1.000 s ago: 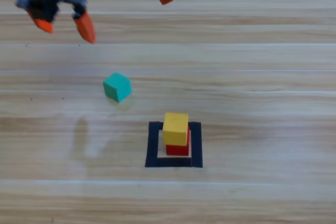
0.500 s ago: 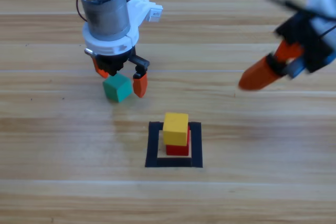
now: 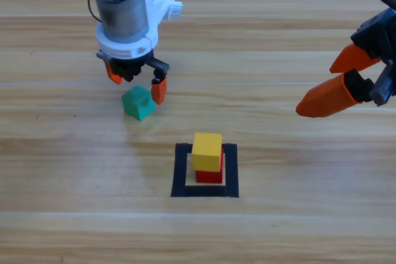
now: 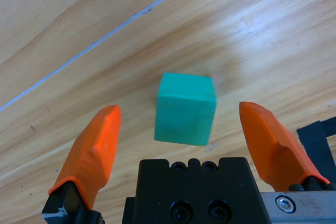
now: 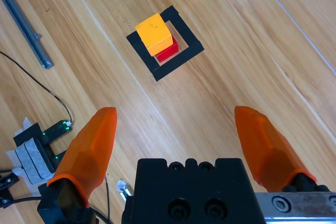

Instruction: Stack the blocks in the rectangular block: red at the bottom, yellow in the middle, green on top

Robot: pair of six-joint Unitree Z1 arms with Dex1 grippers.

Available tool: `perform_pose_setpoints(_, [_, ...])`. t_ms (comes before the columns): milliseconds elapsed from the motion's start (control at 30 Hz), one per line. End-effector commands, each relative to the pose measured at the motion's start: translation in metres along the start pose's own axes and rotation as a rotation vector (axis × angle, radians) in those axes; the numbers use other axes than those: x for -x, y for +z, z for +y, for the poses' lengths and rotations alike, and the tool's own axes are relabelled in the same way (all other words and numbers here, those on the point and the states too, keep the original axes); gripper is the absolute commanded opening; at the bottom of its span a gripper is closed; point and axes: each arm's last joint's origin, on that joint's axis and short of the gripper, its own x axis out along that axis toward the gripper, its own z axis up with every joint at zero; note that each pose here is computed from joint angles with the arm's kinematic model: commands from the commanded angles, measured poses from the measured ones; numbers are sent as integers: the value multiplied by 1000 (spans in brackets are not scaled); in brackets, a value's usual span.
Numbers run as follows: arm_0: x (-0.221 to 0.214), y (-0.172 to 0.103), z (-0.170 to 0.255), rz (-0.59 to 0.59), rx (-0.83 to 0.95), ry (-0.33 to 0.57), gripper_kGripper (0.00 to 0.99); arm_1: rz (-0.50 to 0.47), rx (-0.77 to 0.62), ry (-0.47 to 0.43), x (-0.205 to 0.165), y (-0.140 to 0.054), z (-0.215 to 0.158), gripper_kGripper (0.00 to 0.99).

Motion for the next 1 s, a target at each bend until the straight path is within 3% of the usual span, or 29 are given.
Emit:
perform_pose_setpoints(33, [-30, 6, 20, 43, 18, 9, 960, -54, 11, -13, 17, -8, -2, 986])
perform_pose_setpoints(733, [-56, -5, 1, 95, 3, -35, 925, -40, 17, 11, 6, -5, -3, 986])
perform_pose_setpoints(900, [-60, -6, 0, 101, 1, -35, 752, -39, 18, 15, 5, -5, -3, 986])
perform_pose_setpoints(1000, [-61, -6, 1, 104, 3, -33, 515, -33, 18, 14, 4, -6, -4, 986])
